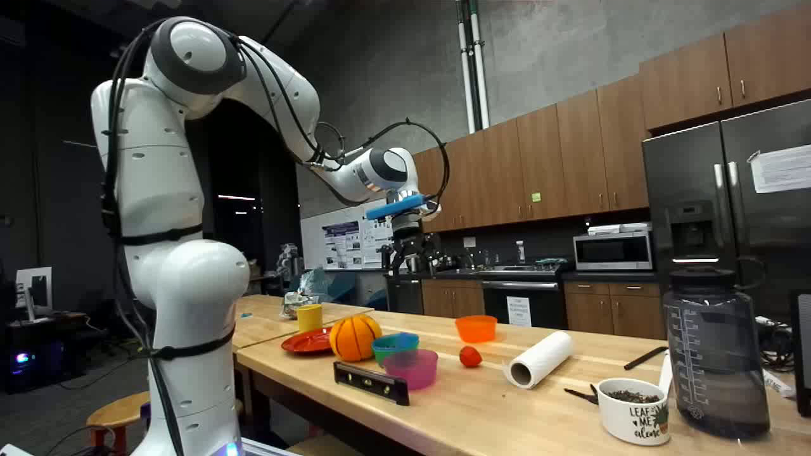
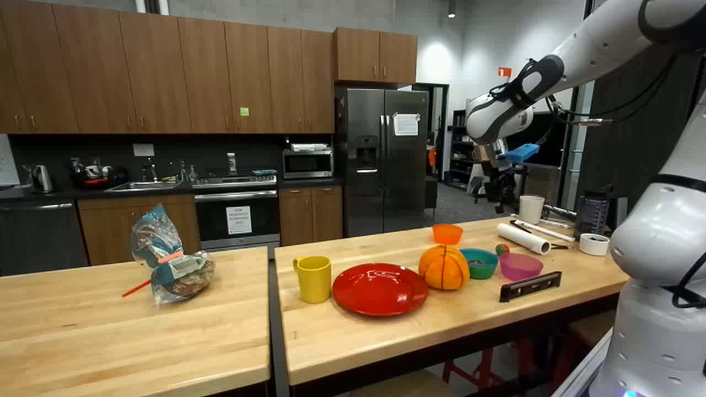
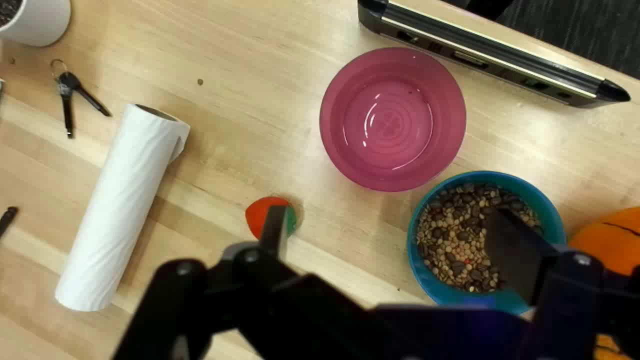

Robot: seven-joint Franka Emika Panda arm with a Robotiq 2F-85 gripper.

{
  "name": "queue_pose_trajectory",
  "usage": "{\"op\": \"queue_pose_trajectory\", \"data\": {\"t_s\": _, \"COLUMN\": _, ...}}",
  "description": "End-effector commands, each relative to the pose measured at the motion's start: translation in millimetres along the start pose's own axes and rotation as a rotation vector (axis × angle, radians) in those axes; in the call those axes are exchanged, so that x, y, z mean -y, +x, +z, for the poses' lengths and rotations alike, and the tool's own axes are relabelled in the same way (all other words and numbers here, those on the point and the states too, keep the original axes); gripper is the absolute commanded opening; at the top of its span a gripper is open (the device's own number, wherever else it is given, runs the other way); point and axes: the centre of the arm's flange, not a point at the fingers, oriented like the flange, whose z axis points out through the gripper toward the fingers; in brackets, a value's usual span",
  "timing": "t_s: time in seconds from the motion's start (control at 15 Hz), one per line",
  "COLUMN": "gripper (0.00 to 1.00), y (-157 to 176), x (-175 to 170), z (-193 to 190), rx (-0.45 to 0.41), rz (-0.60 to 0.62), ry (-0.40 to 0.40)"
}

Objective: Pour the objects from the green bowl into the orange bowl

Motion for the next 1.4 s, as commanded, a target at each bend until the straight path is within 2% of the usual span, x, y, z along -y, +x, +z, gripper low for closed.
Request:
{"op": "queue_pose_trajectory", "data": {"t_s": 0.0, "gripper": 1.00, "y": 0.0, "x": -0.1, "z": -0.1, "rx": 0.000, "rz": 0.000, "ry": 0.000}}
{"op": "queue_pose_trajectory", "data": {"t_s": 0.4, "gripper": 1.00, "y": 10.2, "x": -8.2, "z": 19.3, "rx": -0.080, "rz": 0.018, "ry": 0.051}}
{"op": "queue_pose_trajectory", "data": {"t_s": 1.33, "gripper": 1.00, "y": 42.2, "x": -9.4, "z": 95.4, "rx": -0.159, "rz": -0.050, "ry": 0.229}}
